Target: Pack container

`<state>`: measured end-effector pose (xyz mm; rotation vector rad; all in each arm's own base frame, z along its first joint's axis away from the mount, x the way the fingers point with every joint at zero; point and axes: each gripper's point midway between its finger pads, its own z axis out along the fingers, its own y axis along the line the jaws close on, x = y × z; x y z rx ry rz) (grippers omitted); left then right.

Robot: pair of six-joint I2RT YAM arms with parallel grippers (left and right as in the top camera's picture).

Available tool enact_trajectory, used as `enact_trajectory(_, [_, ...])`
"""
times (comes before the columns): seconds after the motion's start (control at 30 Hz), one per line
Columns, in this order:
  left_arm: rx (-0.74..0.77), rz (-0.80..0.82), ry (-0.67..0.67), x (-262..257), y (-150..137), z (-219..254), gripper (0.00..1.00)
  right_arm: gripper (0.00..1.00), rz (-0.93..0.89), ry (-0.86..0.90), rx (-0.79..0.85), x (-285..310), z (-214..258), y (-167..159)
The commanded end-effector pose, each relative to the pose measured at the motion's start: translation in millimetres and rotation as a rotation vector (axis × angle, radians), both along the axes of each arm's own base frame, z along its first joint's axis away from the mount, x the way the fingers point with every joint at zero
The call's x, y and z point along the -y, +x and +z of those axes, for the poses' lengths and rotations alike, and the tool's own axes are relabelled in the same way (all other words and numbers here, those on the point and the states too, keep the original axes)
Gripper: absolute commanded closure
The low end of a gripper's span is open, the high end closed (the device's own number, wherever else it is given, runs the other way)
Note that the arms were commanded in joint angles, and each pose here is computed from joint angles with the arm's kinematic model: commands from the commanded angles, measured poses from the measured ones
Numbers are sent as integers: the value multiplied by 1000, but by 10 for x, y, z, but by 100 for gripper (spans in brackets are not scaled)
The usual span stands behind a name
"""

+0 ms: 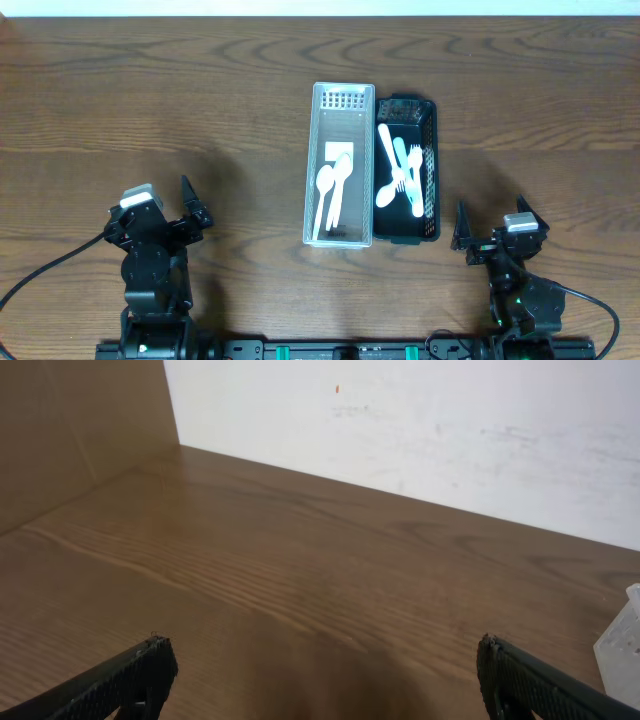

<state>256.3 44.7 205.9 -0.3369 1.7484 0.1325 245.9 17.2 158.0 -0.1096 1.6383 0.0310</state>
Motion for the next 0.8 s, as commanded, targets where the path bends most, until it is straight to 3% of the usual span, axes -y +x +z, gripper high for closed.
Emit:
enact_trajectory(0.0, [15, 2, 14, -4, -6, 63, 2, 1, 1, 22, -5, -13, -13, -4])
enact_trajectory(0.77, [15, 2, 14, -4, -6, 63, 2, 1, 4, 31, -2, -17, -3, -4])
